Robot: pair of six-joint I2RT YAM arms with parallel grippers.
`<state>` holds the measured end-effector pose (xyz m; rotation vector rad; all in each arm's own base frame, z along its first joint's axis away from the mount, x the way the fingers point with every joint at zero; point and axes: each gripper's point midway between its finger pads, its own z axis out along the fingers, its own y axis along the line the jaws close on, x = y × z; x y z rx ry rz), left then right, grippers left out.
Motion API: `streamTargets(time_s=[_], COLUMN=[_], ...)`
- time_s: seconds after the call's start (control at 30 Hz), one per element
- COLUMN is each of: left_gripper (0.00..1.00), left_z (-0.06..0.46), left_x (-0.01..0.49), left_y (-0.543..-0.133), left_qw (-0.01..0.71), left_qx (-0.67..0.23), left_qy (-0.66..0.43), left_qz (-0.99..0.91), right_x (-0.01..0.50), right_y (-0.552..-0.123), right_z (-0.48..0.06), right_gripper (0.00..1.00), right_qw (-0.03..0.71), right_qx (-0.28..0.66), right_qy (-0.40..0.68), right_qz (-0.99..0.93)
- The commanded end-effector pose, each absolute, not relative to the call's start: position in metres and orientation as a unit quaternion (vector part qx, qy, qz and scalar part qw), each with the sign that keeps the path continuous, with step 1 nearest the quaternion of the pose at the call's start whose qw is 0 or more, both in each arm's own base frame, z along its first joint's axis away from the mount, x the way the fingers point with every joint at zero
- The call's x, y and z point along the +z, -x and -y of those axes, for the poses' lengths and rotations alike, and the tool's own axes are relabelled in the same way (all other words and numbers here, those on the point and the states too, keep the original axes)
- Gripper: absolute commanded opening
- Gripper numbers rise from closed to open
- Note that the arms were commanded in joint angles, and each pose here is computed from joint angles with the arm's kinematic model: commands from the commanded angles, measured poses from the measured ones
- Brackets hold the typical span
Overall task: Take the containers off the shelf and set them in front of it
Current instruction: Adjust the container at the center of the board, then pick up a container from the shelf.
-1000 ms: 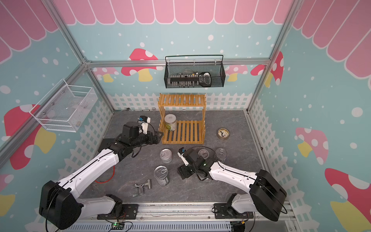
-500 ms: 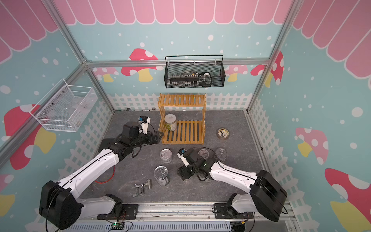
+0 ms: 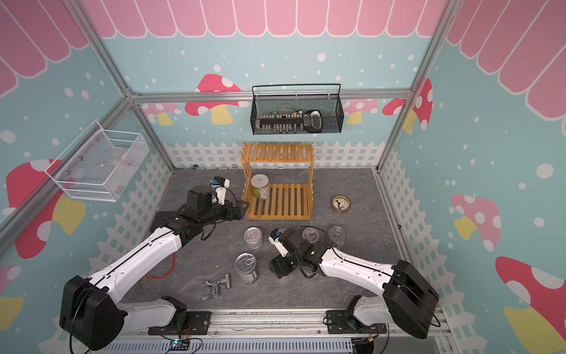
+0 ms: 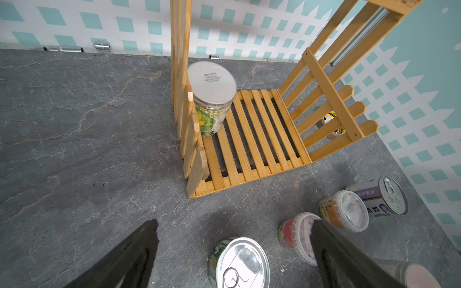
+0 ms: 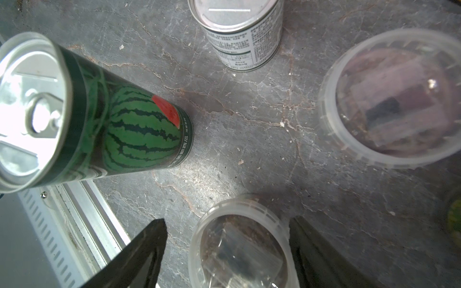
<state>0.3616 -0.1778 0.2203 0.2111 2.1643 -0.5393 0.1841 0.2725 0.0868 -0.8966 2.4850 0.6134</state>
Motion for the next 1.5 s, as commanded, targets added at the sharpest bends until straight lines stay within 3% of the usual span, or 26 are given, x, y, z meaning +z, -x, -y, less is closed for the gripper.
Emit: streamTargets(time_s=[0.0, 0.33, 0.8, 1.47], left_gripper=[0.99, 0.99, 0.99, 0.99], left_z=[0.178, 0.174, 0.169, 0.167], left_x=[0.232, 0.240, 0.246, 0.237], left_y=[-0.364, -0.363, -0.359, -0.356], left_qw=[0.449, 0.459, 0.465, 0.455], left_qx=[-0.220, -0.217, -0.220, -0.219], left_qy=[-0.093, -0.089, -0.080, -0.079], left_qz=[-0.861, -0.857, -0.854, -0.860], right_x=[0.101, 0.161, 0.185, 0.123], right_y=[-0.190, -0.249, -0.381, -0.502], right_z=[-0.271, -0.282, -0.312, -0.331], right_gripper=[0.83, 0.88, 0.99, 0.99], right_qw=[0.236, 0.365, 0.512, 0.515], right_qx=[0.209, 0.176, 0.168, 0.148], right_qy=[0.322, 0.280, 0.265, 0.274], right_qz=[-0.893, -0.870, -0.800, -0.799])
